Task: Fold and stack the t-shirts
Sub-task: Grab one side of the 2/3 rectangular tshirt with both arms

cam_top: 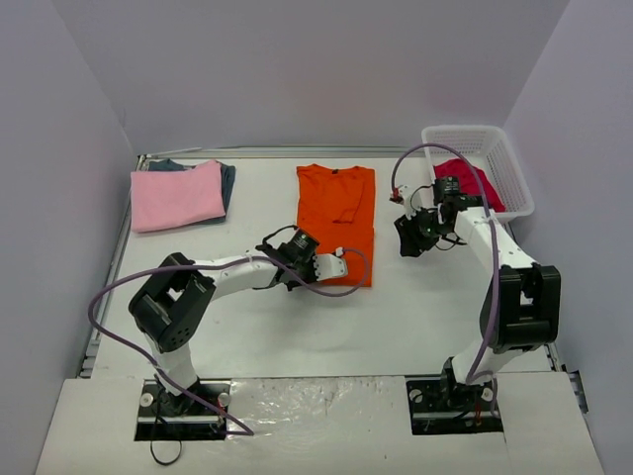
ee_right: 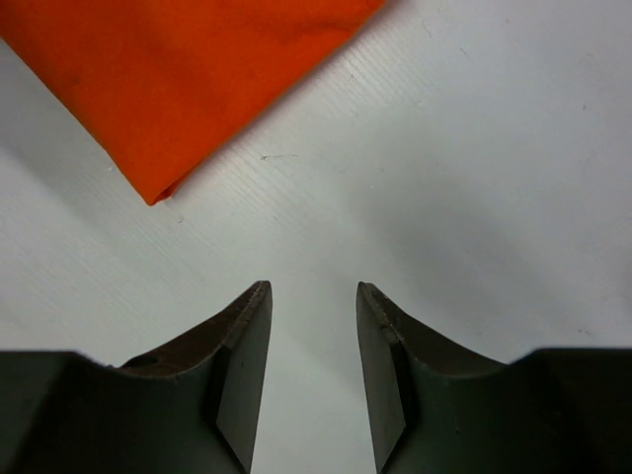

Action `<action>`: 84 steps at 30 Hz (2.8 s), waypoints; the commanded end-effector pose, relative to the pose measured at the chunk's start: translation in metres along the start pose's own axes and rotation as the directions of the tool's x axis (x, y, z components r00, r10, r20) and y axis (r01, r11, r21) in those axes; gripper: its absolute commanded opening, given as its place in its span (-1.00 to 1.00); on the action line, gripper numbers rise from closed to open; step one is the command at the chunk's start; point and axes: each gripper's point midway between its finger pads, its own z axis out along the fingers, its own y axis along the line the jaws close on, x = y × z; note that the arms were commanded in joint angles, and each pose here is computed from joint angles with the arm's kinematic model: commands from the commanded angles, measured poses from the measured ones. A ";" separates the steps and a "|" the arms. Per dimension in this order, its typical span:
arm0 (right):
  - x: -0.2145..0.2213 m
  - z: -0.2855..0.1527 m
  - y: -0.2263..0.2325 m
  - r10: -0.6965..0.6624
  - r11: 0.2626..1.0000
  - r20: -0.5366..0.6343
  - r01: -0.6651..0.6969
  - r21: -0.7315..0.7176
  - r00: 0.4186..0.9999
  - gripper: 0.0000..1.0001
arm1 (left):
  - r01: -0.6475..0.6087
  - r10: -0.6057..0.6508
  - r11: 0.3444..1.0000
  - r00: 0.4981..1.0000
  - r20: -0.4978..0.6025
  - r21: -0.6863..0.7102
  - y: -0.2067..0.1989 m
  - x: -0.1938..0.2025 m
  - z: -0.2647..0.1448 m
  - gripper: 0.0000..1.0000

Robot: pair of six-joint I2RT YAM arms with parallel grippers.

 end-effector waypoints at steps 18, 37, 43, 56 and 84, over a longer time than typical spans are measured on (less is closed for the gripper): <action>0.030 -0.029 0.127 -0.436 0.849 0.291 0.496 -0.181 0.852 -0.10 | 0.146 -0.180 0.871 0.983 0.027 0.469 -0.040 -0.009 -0.037 -0.95; 0.041 0.051 0.137 -0.592 0.736 0.116 0.594 -0.324 0.798 -0.25 | 0.216 -0.248 0.818 0.969 -0.012 0.532 -0.038 -0.013 -0.028 -0.95; 0.027 0.055 0.143 -0.603 0.717 0.147 0.614 -0.331 0.784 -0.26 | 0.234 -0.275 0.799 0.961 -0.011 0.554 -0.039 -0.013 -0.027 -0.95; 0.040 0.084 0.144 -0.608 0.705 0.098 0.593 -0.390 0.788 -0.30 | 0.250 -0.299 0.772 0.954 -0.014 0.585 -0.043 -0.014 -0.025 -0.95; 0.046 0.082 0.118 -0.583 0.788 -0.025 0.558 -0.259 0.812 -1.00 | 0.246 -0.301 0.749 0.954 -0.015 0.615 -0.049 -0.010 -0.040 -0.95</action>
